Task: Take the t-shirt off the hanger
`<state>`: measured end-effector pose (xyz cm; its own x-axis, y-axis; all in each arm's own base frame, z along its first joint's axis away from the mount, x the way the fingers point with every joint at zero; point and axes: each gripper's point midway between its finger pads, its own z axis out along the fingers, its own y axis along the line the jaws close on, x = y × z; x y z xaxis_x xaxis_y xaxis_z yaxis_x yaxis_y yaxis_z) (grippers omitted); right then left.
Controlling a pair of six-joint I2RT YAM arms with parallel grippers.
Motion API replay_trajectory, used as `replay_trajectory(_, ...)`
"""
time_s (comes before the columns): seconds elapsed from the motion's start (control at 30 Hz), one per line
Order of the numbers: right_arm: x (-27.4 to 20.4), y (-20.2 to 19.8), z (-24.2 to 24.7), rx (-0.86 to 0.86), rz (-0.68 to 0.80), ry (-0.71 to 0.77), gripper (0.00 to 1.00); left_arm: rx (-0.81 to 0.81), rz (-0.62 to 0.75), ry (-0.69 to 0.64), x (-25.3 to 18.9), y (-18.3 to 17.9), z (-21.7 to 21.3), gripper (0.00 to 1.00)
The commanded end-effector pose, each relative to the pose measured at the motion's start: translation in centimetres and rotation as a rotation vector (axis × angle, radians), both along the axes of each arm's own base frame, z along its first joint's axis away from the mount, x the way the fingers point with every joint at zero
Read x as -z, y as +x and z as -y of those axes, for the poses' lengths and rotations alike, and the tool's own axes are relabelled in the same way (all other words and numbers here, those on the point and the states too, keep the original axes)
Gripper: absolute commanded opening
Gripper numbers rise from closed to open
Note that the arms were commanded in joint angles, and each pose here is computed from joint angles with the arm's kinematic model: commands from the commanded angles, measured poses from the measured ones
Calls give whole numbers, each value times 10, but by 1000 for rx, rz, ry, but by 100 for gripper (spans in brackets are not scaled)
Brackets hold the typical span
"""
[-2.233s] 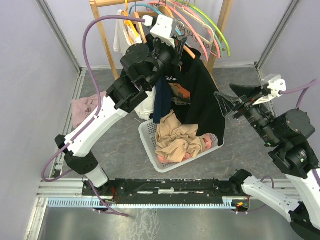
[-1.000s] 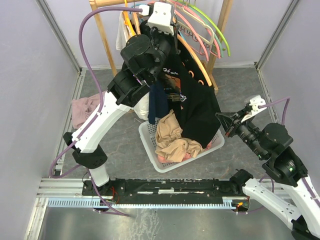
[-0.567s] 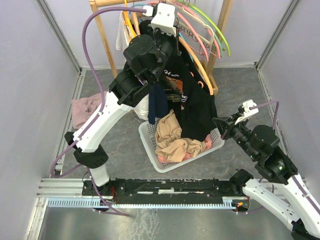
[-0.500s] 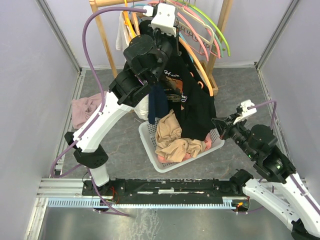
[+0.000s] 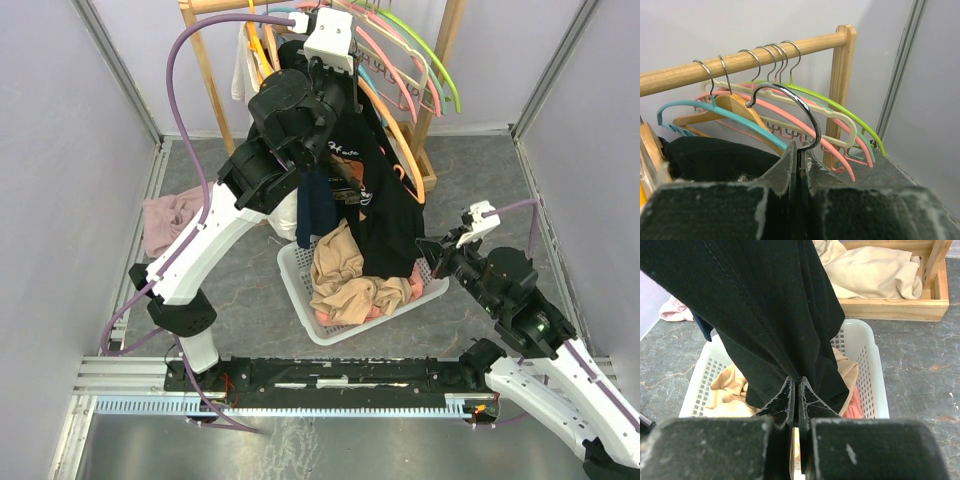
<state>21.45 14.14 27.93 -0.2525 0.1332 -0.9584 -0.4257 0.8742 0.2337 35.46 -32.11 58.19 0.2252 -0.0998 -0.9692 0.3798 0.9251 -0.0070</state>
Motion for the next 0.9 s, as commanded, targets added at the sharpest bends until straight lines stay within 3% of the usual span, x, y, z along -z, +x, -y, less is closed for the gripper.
replay_trajectory(0.0, 29, 2, 3, 25, -70, -46, 1, -66, 158, -179, -75, -22, -48, 3)
replay_trajectory(0.37, 26, 8, -1, 25, -58, -45, 1, -62, 146, -176, -70, -20, -46, 3)
replay_trajectory(0.4, 23, 9, -1, 27, -54, -44, 6, -60, 143, -174, -68, -20, -45, 3)
replay_trajectory(0.5, 11, 13, 2, 47, -35, -50, 45, -43, 131, -166, -62, -19, -39, 3)
replay_trajectory(0.57, -2, 15, 5, 62, -8, -56, 57, -26, 118, -158, -56, -19, -35, 3)
replay_trajectory(0.87, -80, 31, 24, 171, 137, -86, 61, 67, 52, -132, -17, -25, -18, 3)
